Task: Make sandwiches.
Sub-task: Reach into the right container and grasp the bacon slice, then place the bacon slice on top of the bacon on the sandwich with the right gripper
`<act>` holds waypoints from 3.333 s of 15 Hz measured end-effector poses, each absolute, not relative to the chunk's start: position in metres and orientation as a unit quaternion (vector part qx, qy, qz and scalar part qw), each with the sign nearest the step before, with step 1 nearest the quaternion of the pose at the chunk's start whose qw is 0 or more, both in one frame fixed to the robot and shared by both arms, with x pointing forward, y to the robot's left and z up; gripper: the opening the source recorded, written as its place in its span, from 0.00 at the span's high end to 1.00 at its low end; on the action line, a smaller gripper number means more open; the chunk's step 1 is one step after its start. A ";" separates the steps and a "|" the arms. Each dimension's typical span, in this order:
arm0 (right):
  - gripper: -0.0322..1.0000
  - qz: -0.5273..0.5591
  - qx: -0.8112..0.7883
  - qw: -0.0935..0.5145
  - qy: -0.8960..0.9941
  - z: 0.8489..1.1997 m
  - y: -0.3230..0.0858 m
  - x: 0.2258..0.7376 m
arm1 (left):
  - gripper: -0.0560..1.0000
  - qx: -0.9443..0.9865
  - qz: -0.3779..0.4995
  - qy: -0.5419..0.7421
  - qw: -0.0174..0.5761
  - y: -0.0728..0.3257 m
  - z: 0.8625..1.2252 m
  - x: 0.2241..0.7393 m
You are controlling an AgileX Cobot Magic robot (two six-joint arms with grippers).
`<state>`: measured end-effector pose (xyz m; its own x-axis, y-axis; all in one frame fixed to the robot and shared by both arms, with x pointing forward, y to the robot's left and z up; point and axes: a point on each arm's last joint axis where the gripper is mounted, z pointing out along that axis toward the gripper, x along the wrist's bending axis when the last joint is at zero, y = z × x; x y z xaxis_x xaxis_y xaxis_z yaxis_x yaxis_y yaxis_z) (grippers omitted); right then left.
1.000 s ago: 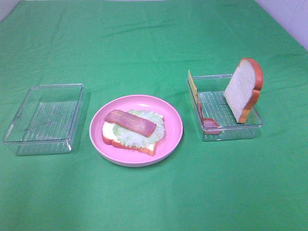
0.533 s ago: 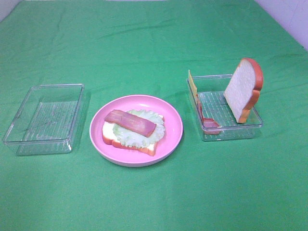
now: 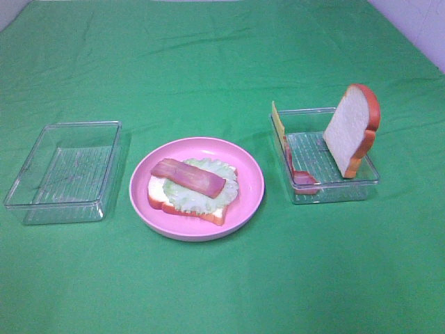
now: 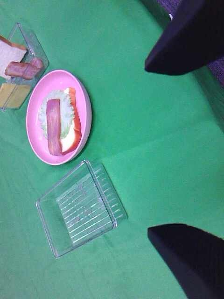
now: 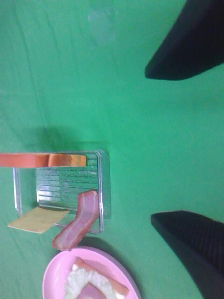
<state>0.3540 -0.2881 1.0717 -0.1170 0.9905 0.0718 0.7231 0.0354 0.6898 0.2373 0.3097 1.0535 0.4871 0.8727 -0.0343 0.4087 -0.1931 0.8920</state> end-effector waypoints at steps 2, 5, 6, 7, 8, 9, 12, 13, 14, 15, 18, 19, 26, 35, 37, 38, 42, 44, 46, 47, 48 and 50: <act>0.26 0.291 0.620 0.164 0.710 1.076 -0.283 0.399 | 0.18 0.729 0.255 0.437 0.462 0.310 1.054 0.238; 0.26 0.271 0.631 0.034 0.726 1.067 -0.273 0.477 | 0.18 0.729 0.255 0.436 0.462 0.309 1.054 0.238; 0.26 0.257 0.629 0.009 0.734 1.061 -0.268 0.496 | 0.18 0.729 0.255 0.436 0.462 0.309 1.054 0.238; 0.26 0.253 0.625 0.004 0.738 1.060 -0.265 0.504 | 0.18 0.729 0.255 0.436 0.462 0.309 1.054 0.238; 0.26 0.236 0.616 -0.009 0.751 1.052 -0.256 0.520 | 0.18 0.729 0.255 0.436 0.462 0.309 1.054 0.238; 0.26 0.220 0.607 -0.018 0.763 1.046 -0.243 0.534 | 0.18 0.729 0.255 0.436 0.462 0.309 1.054 0.238; 0.27 0.161 0.601 -0.038 0.782 1.022 -0.193 0.569 | 0.18 0.729 0.255 0.436 0.462 0.309 1.054 0.238; 0.28 0.151 0.604 -0.039 0.781 1.016 -0.181 0.578 | 0.18 0.729 0.255 0.436 0.462 0.309 1.054 0.238; 0.31 0.144 0.602 -0.045 0.784 1.011 -0.168 0.585 | 0.18 0.729 0.255 0.436 0.462 0.309 1.054 0.238; 0.33 0.139 0.602 -0.049 0.785 1.007 -0.163 0.588 | 0.18 0.729 0.255 0.436 0.462 0.309 1.054 0.238; 0.35 0.122 0.606 -0.064 0.784 0.982 -0.148 0.608 | 0.18 0.729 0.255 0.436 0.462 0.309 1.054 0.238; 0.36 0.113 0.608 -0.070 0.782 0.970 -0.146 0.614 | 0.18 0.728 0.255 0.436 0.463 0.309 1.054 0.238; 0.72 0.085 0.608 -0.078 0.785 0.940 -0.142 0.628 | 0.18 0.728 0.255 0.436 0.463 0.309 1.054 0.238; 0.97 0.087 0.584 -0.074 0.804 1.013 -0.144 0.625 | 0.18 0.728 0.255 0.436 0.463 0.309 1.054 0.238; 0.97 0.107 0.581 -0.059 0.805 1.035 -0.146 0.618 | 0.18 0.728 0.255 0.436 0.463 0.309 1.054 0.238; 0.97 0.135 0.578 -0.058 0.803 1.056 -0.146 0.611 | 0.18 0.728 0.255 0.436 0.463 0.309 1.054 0.238; 0.97 0.223 0.550 -0.133 0.794 1.082 -0.130 0.597 | 0.18 0.728 0.255 0.436 0.463 0.309 1.054 0.238; 0.97 0.261 0.518 -0.176 0.795 1.088 -0.112 0.589 | 0.18 0.728 0.255 0.436 0.463 0.309 1.054 0.238; 0.97 0.264 0.487 -0.193 0.810 1.086 -0.092 0.580 | 0.18 0.728 0.255 0.436 0.463 0.309 1.054 0.238; 0.97 0.259 0.469 -0.203 0.820 1.080 -0.075 0.574 | 0.18 0.728 0.255 0.436 0.463 0.309 1.054 0.238; 0.97 0.255 0.456 -0.224 0.822 1.060 -0.045 0.569 | 0.18 0.728 0.255 0.436 0.463 0.309 1.054 0.238; 0.97 0.270 0.453 -0.251 0.812 1.038 -0.023 0.572 | 0.18 0.728 0.255 0.436 0.463 0.309 1.054 0.238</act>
<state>0.5717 -0.0226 1.0383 -0.4636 0.6004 0.6517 0.8710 0.4438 0.2107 0.2377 0.3094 1.0544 0.4892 0.8716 -0.0321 0.3988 -0.1908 0.8970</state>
